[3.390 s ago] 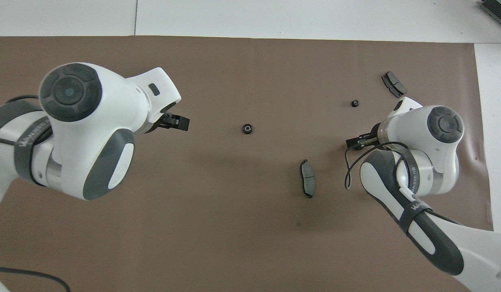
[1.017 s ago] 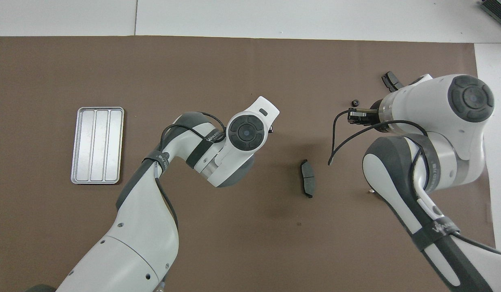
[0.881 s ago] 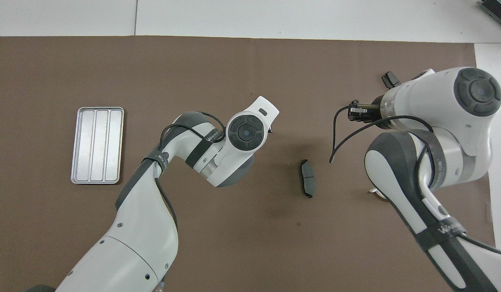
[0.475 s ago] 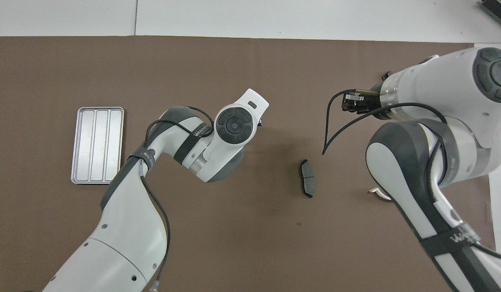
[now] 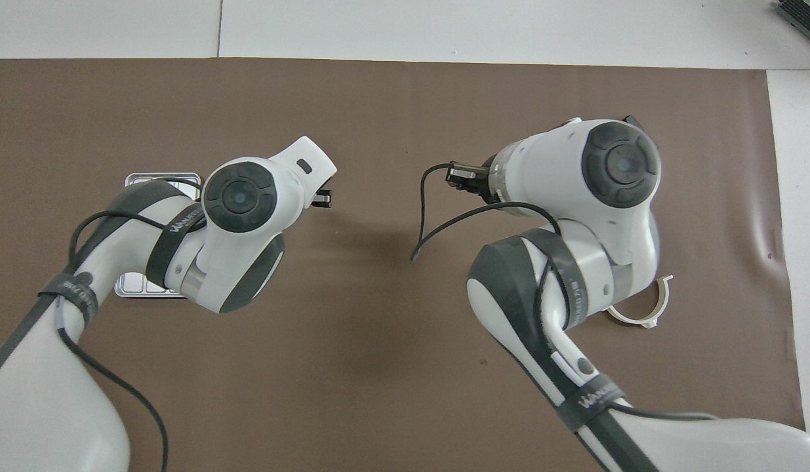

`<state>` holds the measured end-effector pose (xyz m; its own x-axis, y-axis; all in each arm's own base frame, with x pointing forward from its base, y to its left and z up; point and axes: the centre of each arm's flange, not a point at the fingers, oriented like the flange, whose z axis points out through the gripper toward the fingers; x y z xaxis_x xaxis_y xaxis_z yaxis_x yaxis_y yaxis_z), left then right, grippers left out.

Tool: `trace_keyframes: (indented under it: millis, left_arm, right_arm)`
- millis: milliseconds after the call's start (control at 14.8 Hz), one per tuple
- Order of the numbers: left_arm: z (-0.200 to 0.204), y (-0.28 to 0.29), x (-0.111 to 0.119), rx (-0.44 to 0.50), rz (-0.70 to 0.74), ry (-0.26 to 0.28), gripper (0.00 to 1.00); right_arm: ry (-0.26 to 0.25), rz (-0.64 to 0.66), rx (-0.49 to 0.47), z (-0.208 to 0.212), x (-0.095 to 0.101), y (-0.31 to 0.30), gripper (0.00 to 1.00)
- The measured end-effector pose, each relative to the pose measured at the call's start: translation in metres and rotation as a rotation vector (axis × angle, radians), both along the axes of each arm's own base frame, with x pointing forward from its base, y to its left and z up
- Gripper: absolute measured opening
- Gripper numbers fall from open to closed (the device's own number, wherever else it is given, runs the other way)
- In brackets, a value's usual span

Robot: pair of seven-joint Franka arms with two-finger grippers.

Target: Pick bearing gear from pile to tray

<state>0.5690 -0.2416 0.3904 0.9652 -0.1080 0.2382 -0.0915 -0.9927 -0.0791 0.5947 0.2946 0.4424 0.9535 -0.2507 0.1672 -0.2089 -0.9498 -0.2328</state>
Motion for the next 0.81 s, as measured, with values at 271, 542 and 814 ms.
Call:
trace_keyframes:
  millis: [271,542,814]
  left_arm:
    - [0.001,0.087,-0.009,0.033,0.039,0.032,0.35]
    - [-0.018,0.160,-0.009,0.060,0.030,0.092,0.35]
    - [-0.036,0.235,-0.019,-0.021,0.017,0.163,0.35]
  right_arm:
    - [-0.010,-0.006,-0.016,-0.046,0.000,0.057,0.34]
    - [-0.015,0.000,-0.062,-0.111,-0.010,0.093,0.34]
    - [0.006,-0.015,-0.072,-0.129,-0.013,0.095,0.61]
